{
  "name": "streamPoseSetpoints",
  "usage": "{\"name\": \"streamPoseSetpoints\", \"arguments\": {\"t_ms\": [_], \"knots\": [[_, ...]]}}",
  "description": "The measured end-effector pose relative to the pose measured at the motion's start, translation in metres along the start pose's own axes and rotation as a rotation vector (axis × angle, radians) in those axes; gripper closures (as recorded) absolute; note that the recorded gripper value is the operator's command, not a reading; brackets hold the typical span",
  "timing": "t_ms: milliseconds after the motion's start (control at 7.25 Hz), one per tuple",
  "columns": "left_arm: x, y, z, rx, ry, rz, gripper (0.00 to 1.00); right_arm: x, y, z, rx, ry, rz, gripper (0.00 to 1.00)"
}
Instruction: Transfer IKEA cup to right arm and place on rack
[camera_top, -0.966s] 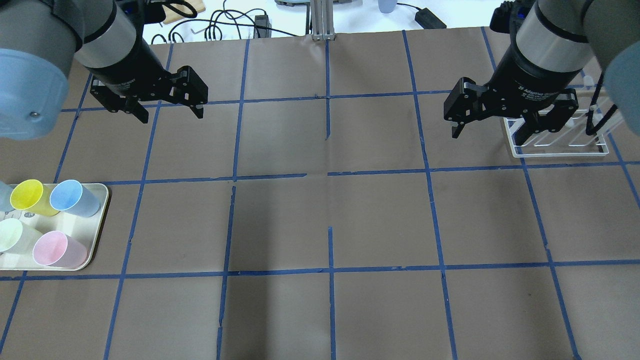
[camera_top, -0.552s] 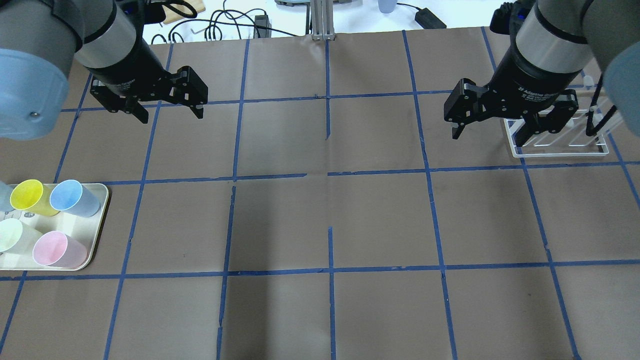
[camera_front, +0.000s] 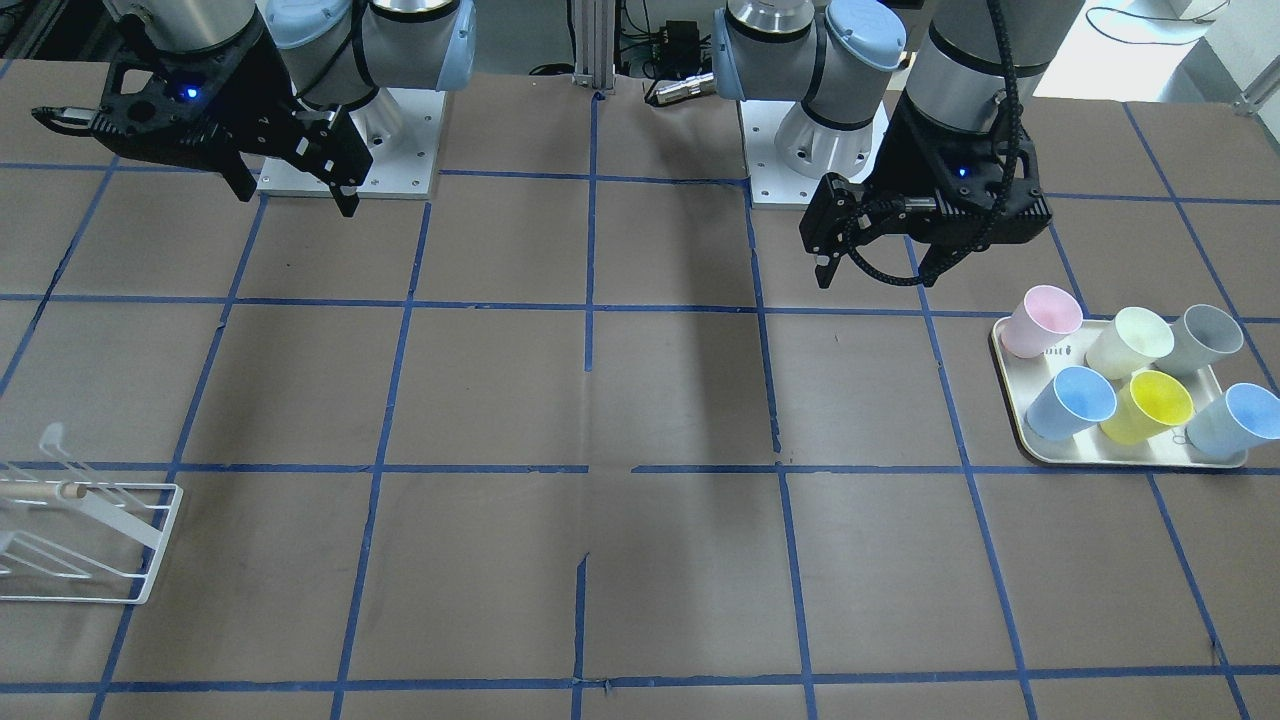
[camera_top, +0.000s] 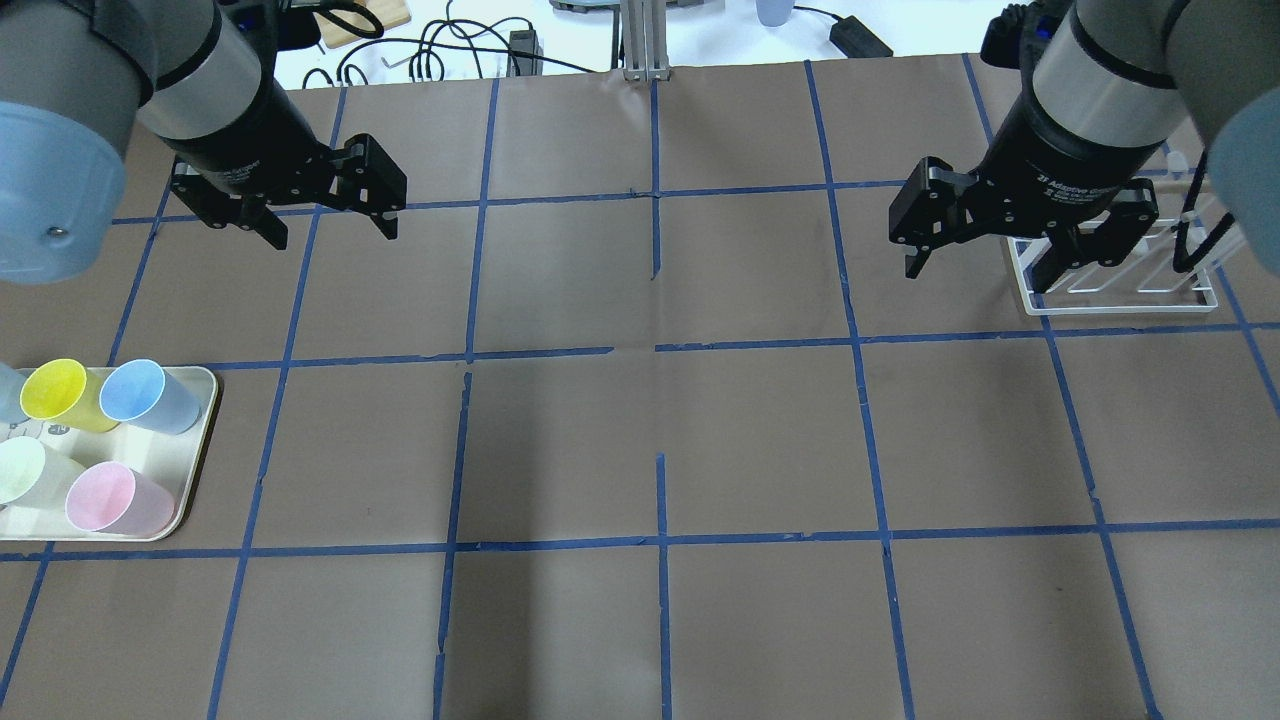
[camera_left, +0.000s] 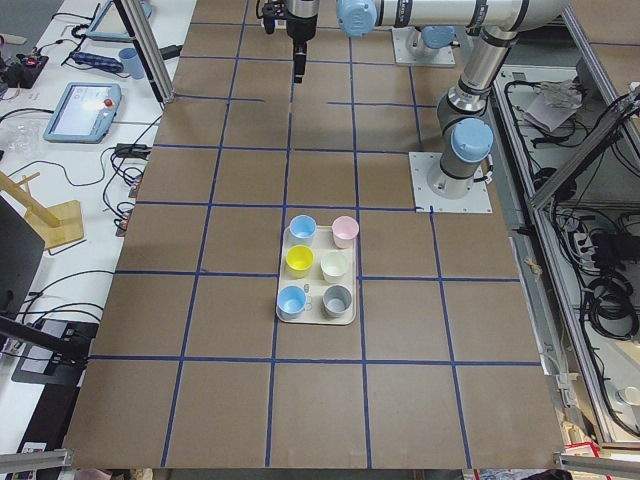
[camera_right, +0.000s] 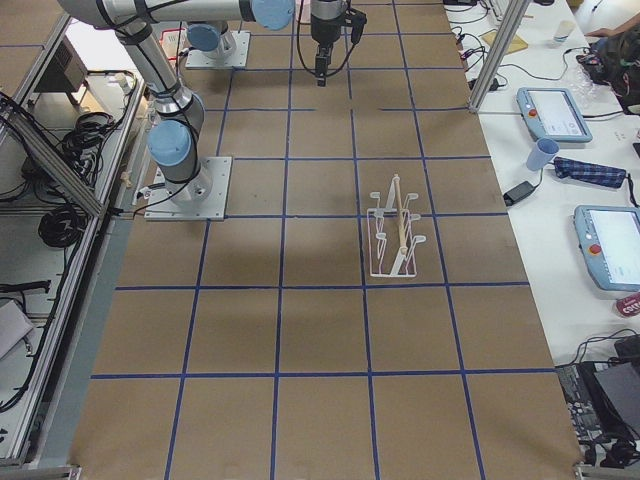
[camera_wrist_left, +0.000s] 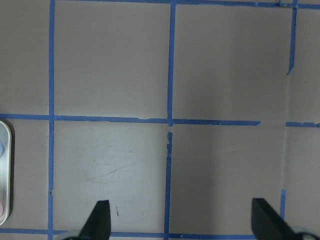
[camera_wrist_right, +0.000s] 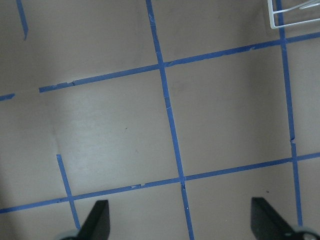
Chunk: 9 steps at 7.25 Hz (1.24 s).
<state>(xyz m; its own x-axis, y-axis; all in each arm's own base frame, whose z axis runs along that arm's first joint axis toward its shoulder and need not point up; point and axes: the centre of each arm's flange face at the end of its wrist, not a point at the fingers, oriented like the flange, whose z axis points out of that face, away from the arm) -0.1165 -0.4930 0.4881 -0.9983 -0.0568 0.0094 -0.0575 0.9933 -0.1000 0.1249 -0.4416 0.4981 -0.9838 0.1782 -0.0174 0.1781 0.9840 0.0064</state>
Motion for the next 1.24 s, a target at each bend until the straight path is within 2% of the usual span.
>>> {"name": "streamPoseSetpoints", "arguments": {"t_ms": [276, 690, 966, 1241], "knots": [[-0.047, -0.006, 0.0, -0.013, -0.01, -0.014, 0.0, 0.0, 0.001, -0.001, 0.005, -0.001, -0.001, 0.0], [-0.133, -0.011, 0.003, -0.034, -0.019, 0.072, 0.0, 0.001, 0.002, 0.0, 0.001, 0.009, -0.003, 0.0], [-0.217, -0.004, 0.018, -0.078, -0.006, 0.098, 0.0, 0.003, 0.002, 0.001, -0.002, 0.022, -0.002, 0.0], [-0.299, 0.007, 0.042, -0.093, 0.014, 0.186, 0.0, 0.003, 0.003, 0.001, -0.005, 0.025, -0.003, 0.0]]}}
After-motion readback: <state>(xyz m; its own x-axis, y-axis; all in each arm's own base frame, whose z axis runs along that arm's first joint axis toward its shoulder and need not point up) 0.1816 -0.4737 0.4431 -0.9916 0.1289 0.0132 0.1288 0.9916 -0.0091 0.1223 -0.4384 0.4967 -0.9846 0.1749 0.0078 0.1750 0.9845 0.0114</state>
